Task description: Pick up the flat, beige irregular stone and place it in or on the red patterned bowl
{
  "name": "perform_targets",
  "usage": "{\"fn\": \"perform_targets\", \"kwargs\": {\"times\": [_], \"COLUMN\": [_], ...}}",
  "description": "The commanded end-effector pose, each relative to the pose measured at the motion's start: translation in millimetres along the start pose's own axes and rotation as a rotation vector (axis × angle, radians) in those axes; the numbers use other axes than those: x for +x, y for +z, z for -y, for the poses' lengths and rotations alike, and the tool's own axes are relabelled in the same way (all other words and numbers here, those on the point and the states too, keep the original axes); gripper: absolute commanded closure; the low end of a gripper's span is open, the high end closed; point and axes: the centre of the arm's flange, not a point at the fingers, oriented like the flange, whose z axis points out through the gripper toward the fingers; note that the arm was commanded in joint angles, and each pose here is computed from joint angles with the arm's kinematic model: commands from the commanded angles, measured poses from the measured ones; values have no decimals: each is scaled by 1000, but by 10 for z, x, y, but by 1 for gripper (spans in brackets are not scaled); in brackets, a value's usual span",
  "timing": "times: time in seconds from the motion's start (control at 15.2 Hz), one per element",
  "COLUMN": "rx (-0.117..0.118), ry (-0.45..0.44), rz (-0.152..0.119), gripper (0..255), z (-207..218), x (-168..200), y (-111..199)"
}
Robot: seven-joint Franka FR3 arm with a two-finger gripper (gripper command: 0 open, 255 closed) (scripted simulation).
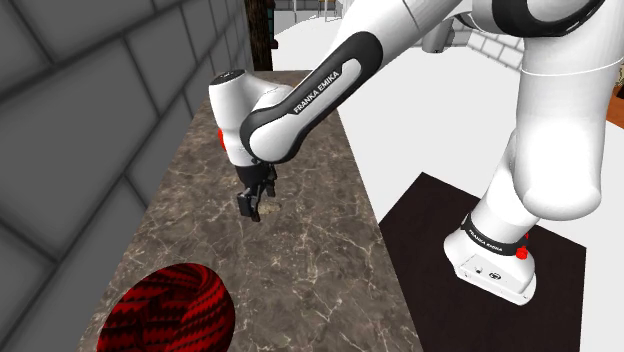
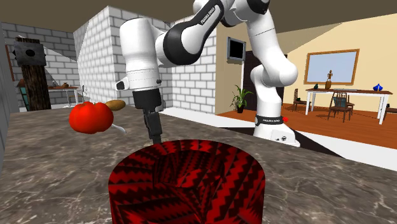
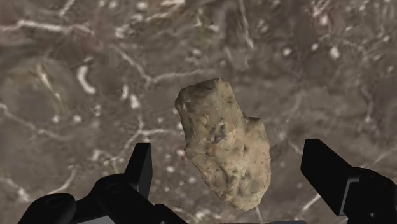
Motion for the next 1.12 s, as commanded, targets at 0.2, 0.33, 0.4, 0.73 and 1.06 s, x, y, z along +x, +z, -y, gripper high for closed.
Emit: {"fn": "perform_targets", "kwargs": {"times": [0.2,0.33,0.4,0.73,1.06], "rx": [0,0,0,0,0], "ry": [0,0,0,0,0], "rz": [0,0,0,-1,0], "gripper": [0,255,255,255,255], "z": [1,1,1,10,6], "x": [-2,-2,-2,-44,-14], "y": [11,10,10,22,-94]}}
